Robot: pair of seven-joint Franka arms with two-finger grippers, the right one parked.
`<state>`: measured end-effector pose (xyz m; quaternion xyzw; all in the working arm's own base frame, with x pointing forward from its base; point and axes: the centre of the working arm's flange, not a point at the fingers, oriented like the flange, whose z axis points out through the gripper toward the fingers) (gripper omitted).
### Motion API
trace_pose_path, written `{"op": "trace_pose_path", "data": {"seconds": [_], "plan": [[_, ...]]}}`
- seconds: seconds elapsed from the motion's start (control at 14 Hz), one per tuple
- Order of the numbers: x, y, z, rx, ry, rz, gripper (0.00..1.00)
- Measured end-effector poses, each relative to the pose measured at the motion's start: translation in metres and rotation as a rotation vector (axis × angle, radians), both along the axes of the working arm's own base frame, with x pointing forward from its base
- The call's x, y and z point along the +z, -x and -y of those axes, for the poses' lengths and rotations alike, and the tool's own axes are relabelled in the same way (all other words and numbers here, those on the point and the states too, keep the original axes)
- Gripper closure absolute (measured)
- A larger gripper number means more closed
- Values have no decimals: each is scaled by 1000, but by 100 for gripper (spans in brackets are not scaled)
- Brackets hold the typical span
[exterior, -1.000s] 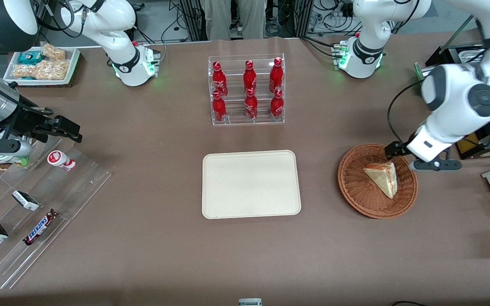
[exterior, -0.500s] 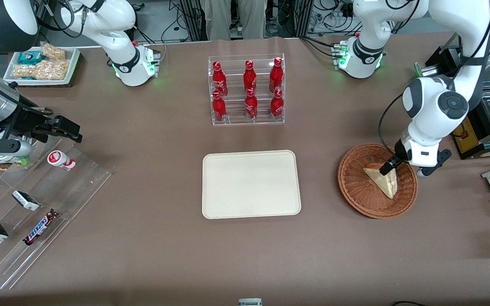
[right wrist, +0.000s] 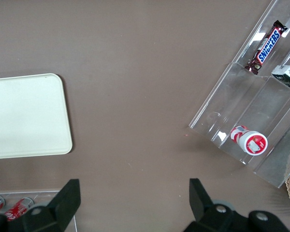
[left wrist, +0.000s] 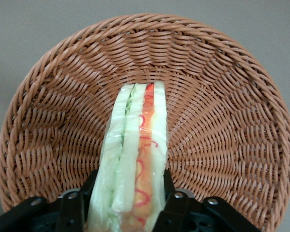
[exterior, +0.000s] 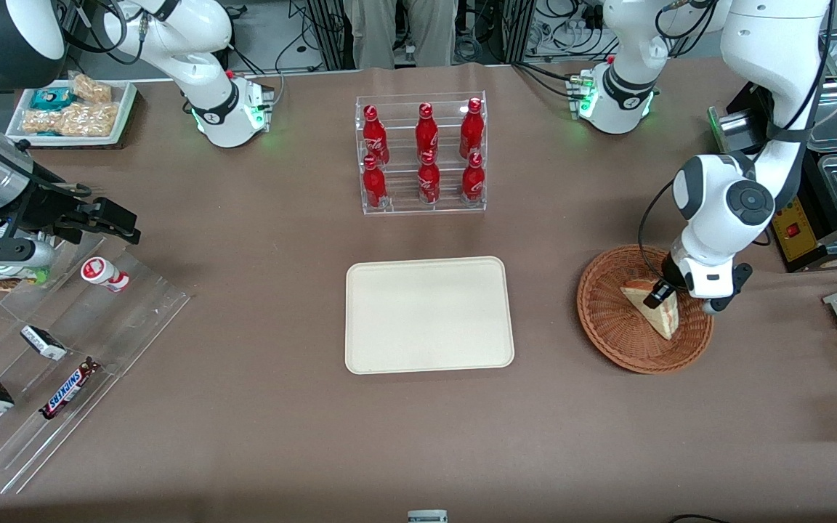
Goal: Place sandwich from basket to tray
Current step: 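Lower the left gripper and close it on the wrapped sandwich, then lift the sandwich and carry it with the left gripper over the tray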
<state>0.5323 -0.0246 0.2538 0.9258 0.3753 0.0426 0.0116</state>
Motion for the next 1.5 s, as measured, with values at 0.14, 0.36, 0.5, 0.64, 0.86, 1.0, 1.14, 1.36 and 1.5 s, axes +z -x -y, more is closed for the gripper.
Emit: {"op": "trace_pose_path", "data": {"seconds": [0.14, 0.36, 0.5, 0.64, 0.86, 1.0, 1.14, 1.36, 1.5], "plan": [[17, -7, 8, -51, -23, -74, 66], [75, -35, 58, -149, -40, -135, 74], [108, -48, 115, -225, -31, -104, 78], [114, -53, 181, -298, 16, -78, 85], [92, -50, 294, -452, 34, -46, 85], [70, -39, 364, -536, 47, -4, 85], [47, -22, 413, -592, 63, 35, 85], [18, 7, 458, -657, 41, 70, 85], [7, 14, 466, -679, 23, 68, 85]]}}
